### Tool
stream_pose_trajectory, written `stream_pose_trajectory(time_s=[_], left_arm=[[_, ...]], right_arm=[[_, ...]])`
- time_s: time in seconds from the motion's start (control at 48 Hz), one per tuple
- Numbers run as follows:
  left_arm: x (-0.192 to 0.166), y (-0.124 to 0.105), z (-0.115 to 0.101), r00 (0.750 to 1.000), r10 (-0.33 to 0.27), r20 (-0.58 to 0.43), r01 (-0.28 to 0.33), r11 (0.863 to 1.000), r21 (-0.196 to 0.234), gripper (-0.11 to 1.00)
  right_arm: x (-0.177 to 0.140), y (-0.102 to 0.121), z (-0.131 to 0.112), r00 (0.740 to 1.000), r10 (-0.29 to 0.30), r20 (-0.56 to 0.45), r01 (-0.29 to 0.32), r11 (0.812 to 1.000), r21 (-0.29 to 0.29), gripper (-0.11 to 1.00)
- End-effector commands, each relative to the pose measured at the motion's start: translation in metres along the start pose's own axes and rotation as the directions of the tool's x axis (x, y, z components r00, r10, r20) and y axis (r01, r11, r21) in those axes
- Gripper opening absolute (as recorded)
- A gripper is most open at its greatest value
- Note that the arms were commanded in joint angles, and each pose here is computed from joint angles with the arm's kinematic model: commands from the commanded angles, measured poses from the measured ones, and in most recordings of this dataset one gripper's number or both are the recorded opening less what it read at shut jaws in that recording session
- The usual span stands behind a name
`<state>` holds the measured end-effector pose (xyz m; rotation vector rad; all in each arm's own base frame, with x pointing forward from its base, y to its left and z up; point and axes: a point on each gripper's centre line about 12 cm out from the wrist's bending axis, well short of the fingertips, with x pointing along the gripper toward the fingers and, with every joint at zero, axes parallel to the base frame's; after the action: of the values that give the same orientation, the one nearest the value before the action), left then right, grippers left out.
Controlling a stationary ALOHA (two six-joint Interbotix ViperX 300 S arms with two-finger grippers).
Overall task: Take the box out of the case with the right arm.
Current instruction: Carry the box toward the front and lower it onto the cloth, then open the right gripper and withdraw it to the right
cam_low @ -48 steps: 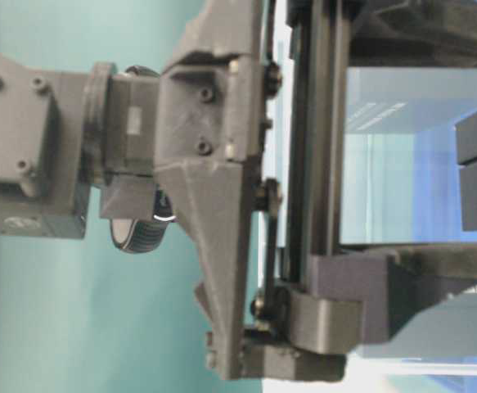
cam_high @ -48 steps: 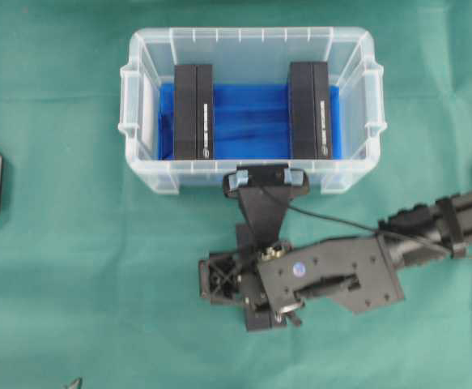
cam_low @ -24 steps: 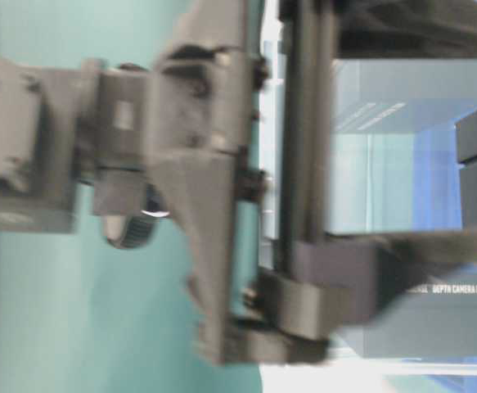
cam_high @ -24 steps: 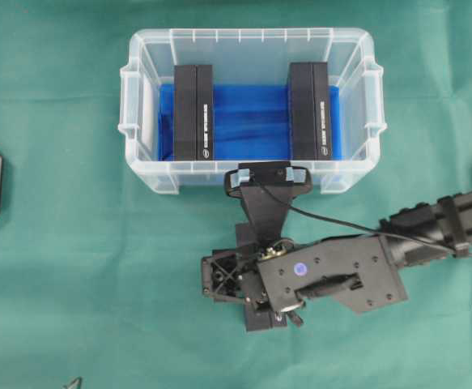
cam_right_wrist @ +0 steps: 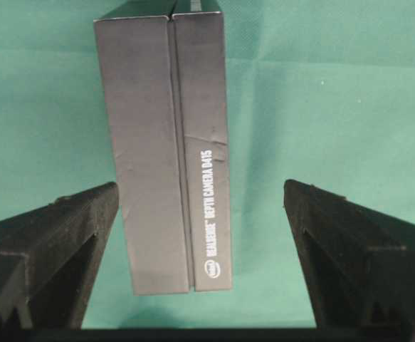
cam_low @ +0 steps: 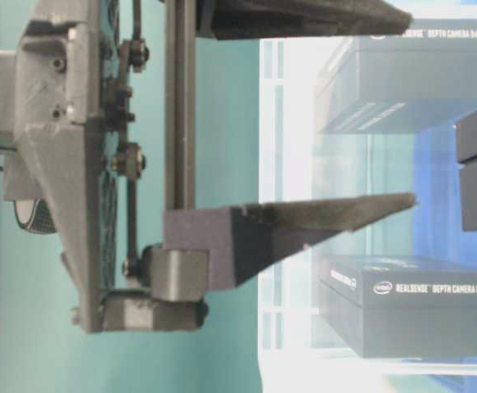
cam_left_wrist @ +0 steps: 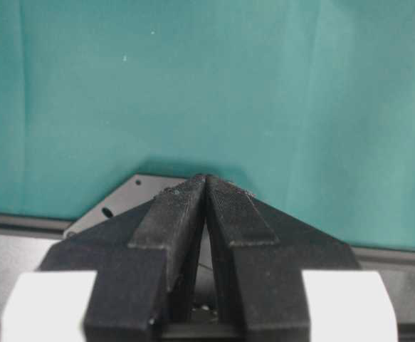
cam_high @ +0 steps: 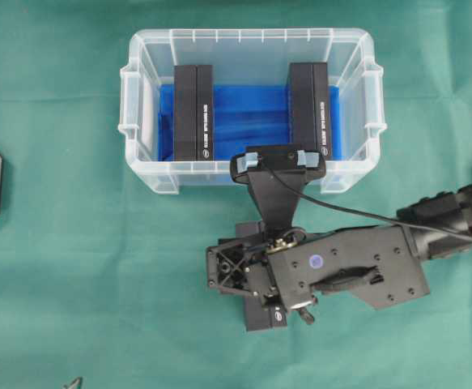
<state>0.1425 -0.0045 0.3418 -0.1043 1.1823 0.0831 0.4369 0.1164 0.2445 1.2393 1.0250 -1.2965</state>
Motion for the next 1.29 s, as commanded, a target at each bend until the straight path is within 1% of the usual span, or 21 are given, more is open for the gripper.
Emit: stream_pose_trajectory(time_s=[0.0, 0.146, 0.229, 0.542, 0.751, 0.834, 1.001, 1.272], left_arm=[[-0.006, 0.0, 0.005, 1.0, 0.001, 0.022, -0.001, 1.0, -0.006, 0.02], [-0.006, 0.0, 0.005, 1.0, 0.0, 0.022, 0.0, 1.0, -0.006, 0.02], [-0.006, 0.0, 0.005, 1.0, 0.0, 0.022, 0.0, 1.0, -0.006, 0.02], [-0.006, 0.0, 0.005, 1.0, 0.0, 0.023, 0.0, 1.0, -0.006, 0.02], [-0.006, 0.0, 0.006, 1.0, -0.001, 0.028, 0.001, 1.0, -0.002, 0.02], [-0.006, 0.0, 0.006, 1.0, -0.001, 0.029, 0.001, 1.0, -0.003, 0.02], [-0.006, 0.0, 0.006, 1.0, -0.001, 0.029, 0.001, 1.0, -0.002, 0.02], [-0.006, 0.0, 0.006, 1.0, -0.001, 0.028, 0.001, 1.0, 0.0, 0.02]], right_arm=[[-0.027, -0.011, 0.004, 0.999, 0.041, -0.02, -0.041, 0.999, 0.006, 0.9], [-0.033, -0.034, 0.008, 0.999, 0.032, -0.02, -0.032, 0.999, 0.0, 0.9], [-0.035, -0.049, 0.011, 1.0, 0.023, -0.017, -0.023, 1.0, 0.012, 0.9], [-0.042, -0.115, 0.027, 1.0, -0.001, -0.008, 0.001, 0.999, 0.047, 0.9], [-0.042, -0.155, 0.029, 0.999, -0.023, -0.026, 0.024, 0.999, 0.041, 0.9], [-0.041, -0.169, 0.033, 0.999, -0.026, -0.027, 0.027, 0.998, 0.051, 0.9], [-0.041, -0.181, 0.04, 0.999, -0.017, -0.027, 0.018, 0.998, 0.056, 0.9], [-0.04, -0.181, 0.042, 1.0, -0.013, -0.023, 0.014, 0.999, 0.043, 0.9]])
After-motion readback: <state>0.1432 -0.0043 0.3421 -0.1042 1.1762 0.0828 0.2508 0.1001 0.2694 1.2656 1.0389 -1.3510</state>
